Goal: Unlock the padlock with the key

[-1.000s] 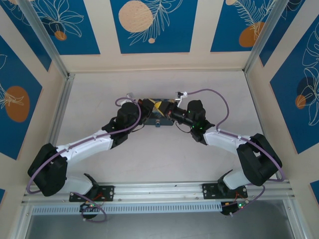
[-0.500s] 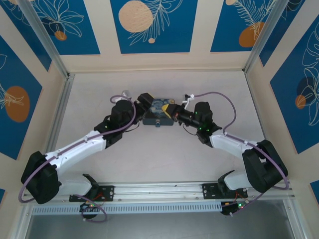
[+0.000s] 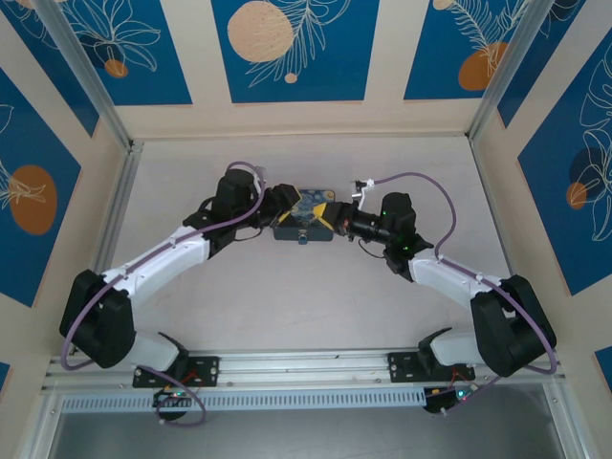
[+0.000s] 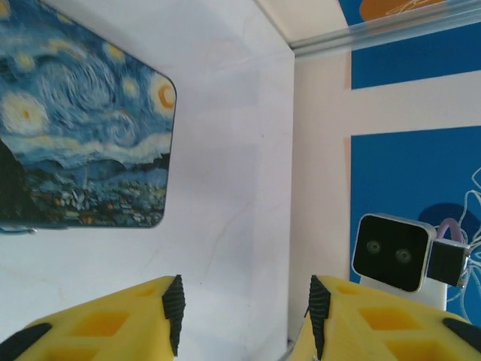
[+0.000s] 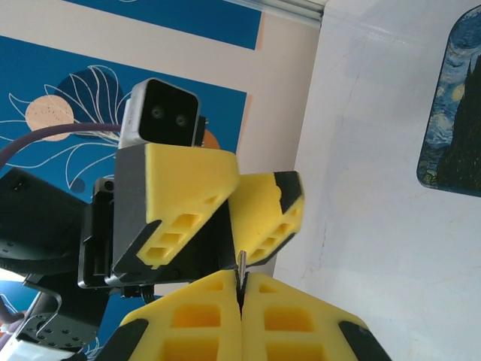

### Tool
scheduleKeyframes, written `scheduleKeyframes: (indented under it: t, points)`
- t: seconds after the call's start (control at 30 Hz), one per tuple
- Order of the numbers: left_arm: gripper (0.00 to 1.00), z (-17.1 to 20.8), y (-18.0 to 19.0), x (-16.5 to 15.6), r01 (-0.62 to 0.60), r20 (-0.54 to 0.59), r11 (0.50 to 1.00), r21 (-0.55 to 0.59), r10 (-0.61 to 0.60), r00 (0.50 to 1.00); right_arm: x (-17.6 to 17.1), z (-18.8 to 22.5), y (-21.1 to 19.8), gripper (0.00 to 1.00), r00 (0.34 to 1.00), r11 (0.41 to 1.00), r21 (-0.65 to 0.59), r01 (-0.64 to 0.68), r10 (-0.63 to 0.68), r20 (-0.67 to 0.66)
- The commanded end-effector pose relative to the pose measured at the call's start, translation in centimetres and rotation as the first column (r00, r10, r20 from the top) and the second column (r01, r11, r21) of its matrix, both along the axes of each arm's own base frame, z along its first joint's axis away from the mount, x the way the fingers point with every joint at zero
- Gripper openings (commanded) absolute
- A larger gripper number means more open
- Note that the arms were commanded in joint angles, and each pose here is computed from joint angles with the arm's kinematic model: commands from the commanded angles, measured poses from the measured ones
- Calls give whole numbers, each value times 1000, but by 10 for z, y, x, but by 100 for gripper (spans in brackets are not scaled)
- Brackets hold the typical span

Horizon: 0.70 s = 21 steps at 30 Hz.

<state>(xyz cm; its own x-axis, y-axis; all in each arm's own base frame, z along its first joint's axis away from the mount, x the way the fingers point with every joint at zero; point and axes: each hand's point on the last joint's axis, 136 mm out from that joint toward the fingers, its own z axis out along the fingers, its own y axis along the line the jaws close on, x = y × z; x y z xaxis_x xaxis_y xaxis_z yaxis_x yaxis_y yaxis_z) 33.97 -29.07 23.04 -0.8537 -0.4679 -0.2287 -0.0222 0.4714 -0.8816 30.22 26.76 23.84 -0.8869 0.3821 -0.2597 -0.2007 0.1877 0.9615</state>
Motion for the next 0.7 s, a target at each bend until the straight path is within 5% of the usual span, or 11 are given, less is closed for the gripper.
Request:
scheduleKeyframes:
  t: [0.0,0.67]
  points:
    - [44,18,-15,-1,77,16,992,-101,-76,997,0,14,7,0,999,999,9,-35,35,42]
    - [31,10,-27,-7,83,-31,978,-194,-91,995,7,10,11,0,999,1000,10,-26,26,30]
